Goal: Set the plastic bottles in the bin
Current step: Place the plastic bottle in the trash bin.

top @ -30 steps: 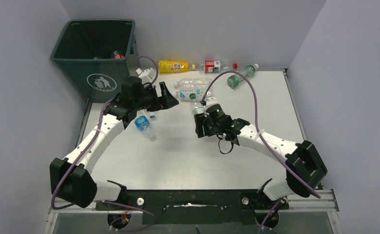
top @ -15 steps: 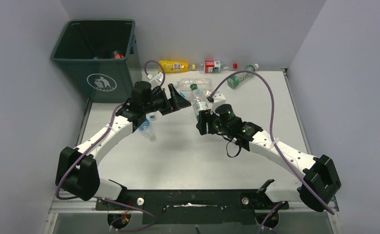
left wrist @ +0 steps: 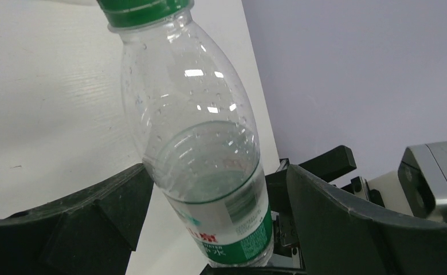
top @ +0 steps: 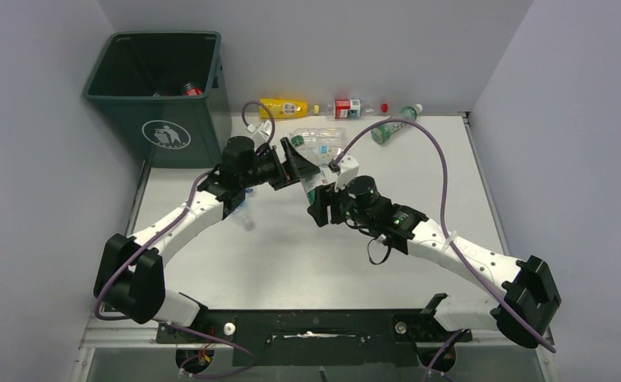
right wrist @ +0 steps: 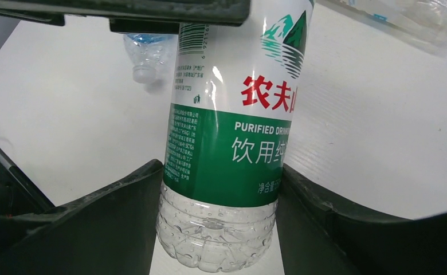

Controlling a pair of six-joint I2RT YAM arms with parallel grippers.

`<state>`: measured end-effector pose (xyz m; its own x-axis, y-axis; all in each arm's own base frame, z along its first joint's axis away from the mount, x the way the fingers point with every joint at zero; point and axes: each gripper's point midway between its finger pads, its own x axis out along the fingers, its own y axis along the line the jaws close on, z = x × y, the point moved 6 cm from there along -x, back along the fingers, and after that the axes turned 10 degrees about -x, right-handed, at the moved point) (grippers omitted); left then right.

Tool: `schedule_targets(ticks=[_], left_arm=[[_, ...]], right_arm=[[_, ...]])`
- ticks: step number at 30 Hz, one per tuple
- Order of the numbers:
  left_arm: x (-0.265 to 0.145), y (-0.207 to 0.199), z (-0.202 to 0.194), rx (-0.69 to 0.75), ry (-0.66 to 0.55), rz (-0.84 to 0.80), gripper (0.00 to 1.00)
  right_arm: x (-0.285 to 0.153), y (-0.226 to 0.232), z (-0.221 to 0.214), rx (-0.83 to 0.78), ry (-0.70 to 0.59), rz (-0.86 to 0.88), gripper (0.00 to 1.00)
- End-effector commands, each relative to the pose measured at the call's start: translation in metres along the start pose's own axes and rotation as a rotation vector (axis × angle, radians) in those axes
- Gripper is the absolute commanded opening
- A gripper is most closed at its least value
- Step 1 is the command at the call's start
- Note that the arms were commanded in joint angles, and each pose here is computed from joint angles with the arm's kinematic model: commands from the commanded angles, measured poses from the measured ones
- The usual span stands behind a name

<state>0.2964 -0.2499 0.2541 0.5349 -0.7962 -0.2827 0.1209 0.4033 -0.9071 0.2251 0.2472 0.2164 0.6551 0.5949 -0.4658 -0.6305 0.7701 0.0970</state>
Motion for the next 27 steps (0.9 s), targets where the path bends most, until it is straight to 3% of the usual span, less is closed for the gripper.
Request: schedule_targets(ticks=[1,5,14,21,27], left_arm=[[0.004,-0.014,0.007,0.03,-0.049,-0.066,0.87],[0.003,-0.014,0.007,0.032,-0.054,-0.064,0.85],[-0.001,-0.018,0.01,0.072,-0.058,-0.035,0.5],[-0.008,-0.023,0.028,0.109,-0.093,-0.005,0.48],[-0.024,-0.033,0.064,0.146,-0.144,0.007,0.48]], right_arm=[[-0.008,0.019,0.042,-0.028,-0.159,0.048,0.64],[-0.008,0.022,0.043,-0.038,-0.157,0.037,0.64],[-0.008,0.019,0.04,-0.038,-0.139,0.003,0.67],[-0.016,0.016,0.04,-0.026,-0.127,-0.02,0.87],[-0.033,0.01,0.039,-0.01,-0.135,-0.051,0.94]])
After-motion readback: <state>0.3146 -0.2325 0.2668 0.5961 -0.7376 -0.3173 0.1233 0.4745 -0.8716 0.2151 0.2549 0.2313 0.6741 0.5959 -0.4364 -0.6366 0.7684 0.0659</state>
